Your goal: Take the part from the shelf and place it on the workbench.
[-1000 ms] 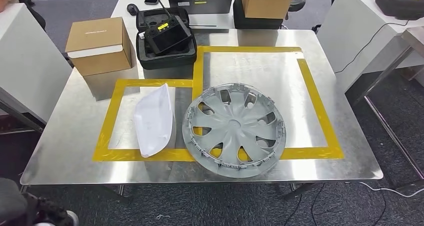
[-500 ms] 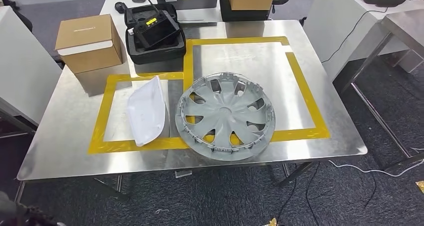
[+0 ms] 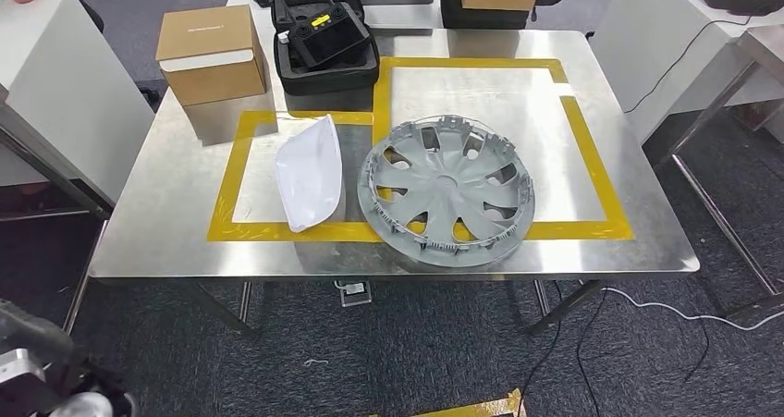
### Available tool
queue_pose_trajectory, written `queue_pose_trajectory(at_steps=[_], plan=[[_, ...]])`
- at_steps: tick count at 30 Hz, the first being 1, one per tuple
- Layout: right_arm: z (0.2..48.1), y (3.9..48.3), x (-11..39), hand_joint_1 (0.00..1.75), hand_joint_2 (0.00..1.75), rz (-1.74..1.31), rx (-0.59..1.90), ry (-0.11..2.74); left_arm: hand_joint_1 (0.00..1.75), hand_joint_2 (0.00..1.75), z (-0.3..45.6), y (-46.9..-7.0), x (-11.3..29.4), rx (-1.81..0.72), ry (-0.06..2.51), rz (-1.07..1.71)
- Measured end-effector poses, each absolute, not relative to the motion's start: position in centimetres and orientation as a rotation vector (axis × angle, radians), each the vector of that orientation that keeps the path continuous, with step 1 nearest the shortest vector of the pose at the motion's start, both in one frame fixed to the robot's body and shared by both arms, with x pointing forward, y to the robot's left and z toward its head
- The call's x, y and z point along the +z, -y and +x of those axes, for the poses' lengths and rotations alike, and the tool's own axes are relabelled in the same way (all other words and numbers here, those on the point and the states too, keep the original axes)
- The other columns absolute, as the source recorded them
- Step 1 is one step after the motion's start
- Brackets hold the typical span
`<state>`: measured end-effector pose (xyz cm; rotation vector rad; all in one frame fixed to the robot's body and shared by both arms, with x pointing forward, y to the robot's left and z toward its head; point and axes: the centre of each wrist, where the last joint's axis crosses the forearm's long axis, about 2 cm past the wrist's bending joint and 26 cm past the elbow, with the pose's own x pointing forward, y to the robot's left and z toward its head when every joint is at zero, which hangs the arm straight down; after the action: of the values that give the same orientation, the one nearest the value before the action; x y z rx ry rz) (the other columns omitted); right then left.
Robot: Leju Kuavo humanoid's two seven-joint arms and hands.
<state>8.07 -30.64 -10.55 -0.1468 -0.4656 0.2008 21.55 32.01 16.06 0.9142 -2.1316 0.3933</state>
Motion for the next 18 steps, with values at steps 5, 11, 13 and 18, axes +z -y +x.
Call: queue_pose_trajectory(at_steps=[5, 11, 13, 18], plan=[[8.0, 30.4, -10.6, 0.00, 0.00, -0.138, 0.201, 0.454, 0.00, 0.00, 21.6, -32.1, 15.9, 0.338, 2.120, 0.926], [8.0, 30.3, -10.6, 0.00, 0.00, -0.133, 0.213, 0.437, 0.00, 0.00, 21.8, -31.7, 15.6, 0.266, 2.114, 0.893], [8.0, 30.3, -10.6, 0.00, 0.00, -0.132, 0.216, 0.438, 0.00, 0.00, 21.9, -31.5, 15.6, 0.244, 2.122, 0.876], [8.1, 30.1, -10.6, 0.00, 0.00, -0.129, 0.218, 0.440, 0.00, 0.00, 22.1, -30.8, 15.7, 0.195, 2.153, 0.831]])
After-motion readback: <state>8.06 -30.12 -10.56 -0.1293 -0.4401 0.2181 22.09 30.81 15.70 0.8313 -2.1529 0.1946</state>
